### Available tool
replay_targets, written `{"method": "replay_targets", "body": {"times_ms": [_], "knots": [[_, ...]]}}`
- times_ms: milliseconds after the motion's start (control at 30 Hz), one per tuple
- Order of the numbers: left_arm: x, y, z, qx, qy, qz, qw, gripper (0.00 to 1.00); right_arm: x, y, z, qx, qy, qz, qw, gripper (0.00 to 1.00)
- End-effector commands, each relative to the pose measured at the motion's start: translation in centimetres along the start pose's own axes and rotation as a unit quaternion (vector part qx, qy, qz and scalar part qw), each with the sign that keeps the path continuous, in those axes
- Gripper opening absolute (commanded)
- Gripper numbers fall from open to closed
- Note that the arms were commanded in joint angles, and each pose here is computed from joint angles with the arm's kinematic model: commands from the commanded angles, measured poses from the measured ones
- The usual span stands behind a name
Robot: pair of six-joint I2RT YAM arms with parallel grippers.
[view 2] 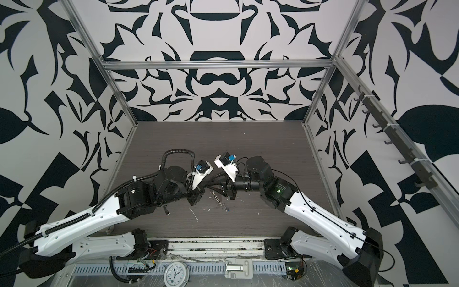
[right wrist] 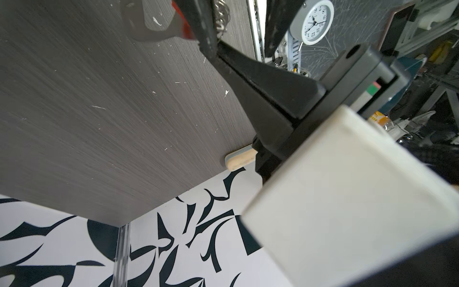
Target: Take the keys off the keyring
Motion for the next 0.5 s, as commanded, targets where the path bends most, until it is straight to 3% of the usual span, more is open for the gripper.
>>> {"method": "replay_targets", "body": {"times_ms": [0,300,467], "knots": [[0.2,0.7,-1.2,-0.014,0.000,-0.008,1.000,0.00,-0.3,1.2,-0.3,-0.002,-0.029,-0.030,0.999,0.34],[0.2,0.9,-1.9,-0.019,-0.004,-0.010,1.000,0.00,-0.7,0.1,0.4,0.023,-0.045,-0.026,0.998,0.35],[-0.1,0.8,-1.8,-0.016,-0.014,-0.010,1.000,0.00,-0.6,0.4,0.5,0.018,-0.043,-0.030,0.998,0.26]]}}
Point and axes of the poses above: each gripper's point midway between its finger pads, its own z axis out along the fingers, its own x axis along the line the jaws close on, y = z × x, the point moved 3 cm from there along -z, back along the fingers, and after that the axes turned 5 degrees about -z, right-handed, at the moved point
